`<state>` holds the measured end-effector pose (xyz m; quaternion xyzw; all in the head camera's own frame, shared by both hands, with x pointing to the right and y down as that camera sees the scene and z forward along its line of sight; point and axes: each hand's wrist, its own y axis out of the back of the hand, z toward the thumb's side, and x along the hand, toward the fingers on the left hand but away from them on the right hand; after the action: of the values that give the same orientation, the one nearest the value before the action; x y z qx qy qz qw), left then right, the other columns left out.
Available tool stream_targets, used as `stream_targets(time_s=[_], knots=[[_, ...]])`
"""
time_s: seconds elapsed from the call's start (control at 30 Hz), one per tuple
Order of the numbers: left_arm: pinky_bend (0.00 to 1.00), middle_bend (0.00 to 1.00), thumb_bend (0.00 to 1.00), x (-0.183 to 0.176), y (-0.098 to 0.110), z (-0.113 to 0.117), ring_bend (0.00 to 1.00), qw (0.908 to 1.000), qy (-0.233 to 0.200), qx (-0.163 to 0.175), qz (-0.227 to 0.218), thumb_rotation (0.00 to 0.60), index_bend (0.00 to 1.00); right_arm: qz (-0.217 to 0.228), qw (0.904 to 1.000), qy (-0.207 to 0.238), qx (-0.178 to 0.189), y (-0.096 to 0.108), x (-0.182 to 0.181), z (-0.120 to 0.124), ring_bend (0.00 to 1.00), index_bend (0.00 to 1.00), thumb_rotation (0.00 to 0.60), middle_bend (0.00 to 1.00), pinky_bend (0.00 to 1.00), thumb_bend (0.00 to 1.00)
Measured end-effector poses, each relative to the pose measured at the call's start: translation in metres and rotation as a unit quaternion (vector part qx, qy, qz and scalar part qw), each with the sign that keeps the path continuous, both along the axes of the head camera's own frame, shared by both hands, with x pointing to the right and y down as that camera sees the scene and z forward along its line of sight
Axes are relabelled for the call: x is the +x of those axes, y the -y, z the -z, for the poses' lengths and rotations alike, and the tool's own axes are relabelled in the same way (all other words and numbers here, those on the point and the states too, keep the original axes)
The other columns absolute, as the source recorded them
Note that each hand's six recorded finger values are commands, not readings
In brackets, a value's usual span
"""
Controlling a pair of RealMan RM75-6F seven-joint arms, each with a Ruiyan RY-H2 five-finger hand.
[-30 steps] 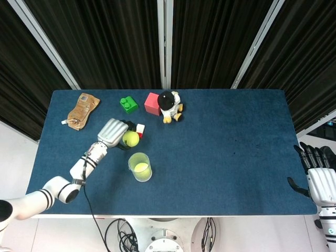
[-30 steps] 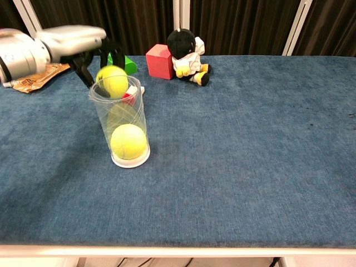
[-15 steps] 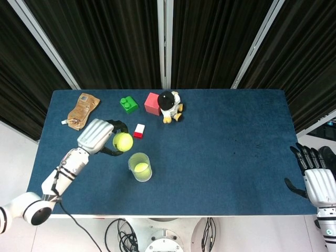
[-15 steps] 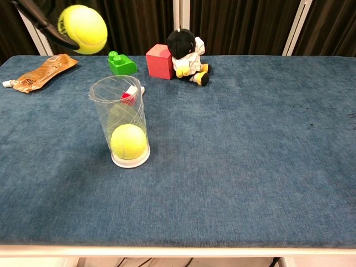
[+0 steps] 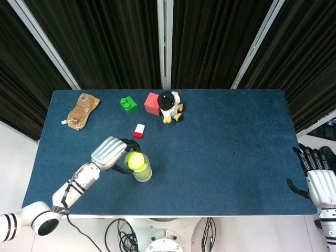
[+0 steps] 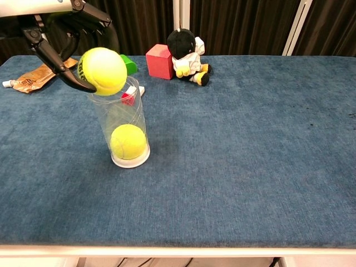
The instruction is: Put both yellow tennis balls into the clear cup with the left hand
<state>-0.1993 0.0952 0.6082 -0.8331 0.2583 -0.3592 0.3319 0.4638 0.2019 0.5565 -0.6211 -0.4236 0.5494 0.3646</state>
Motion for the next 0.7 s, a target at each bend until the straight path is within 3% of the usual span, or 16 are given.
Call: stream_targets(time_s=[0.1,0.37,0.5,0.7], knots=[[0.68,0.54,0.09,0.002,0.0,0.0,0.45,1.0,-0.003,-0.001,-0.002,0.6,0.54,-0.002,1.0,0.001,0.0,0.001,0.001,-0.001,0.0,0.0,0.6,0.0,0.0,0.21],[0.58,0.29,0.09,0.002,-0.002,-0.004,0.29,1.0,-0.002,-0.007,-0.007,0.6,0.22,-0.001,1.0,0.002,-0.002,0.002,0.002,-0.003,0.0,0.0,0.6,0.0,0.0,0.21],[0.48,0.25,0.09,0.003,-0.002,-0.001,0.21,0.9998,-0.006,0.0,-0.018,0.6,0.17,-0.003,1.0,0.002,0.0,0.001,0.003,-0.002,0.0,0.0,0.6,0.0,0.0,0.21],[0.47,0.24,0.08,0.004,-0.003,0.007,0.2,0.9996,-0.012,0.006,-0.024,0.6,0.16,-0.001,1.0,0.004,0.001,0.001,0.001,-0.001,0.0,0.0,0.6,0.0,0.0,0.21]])
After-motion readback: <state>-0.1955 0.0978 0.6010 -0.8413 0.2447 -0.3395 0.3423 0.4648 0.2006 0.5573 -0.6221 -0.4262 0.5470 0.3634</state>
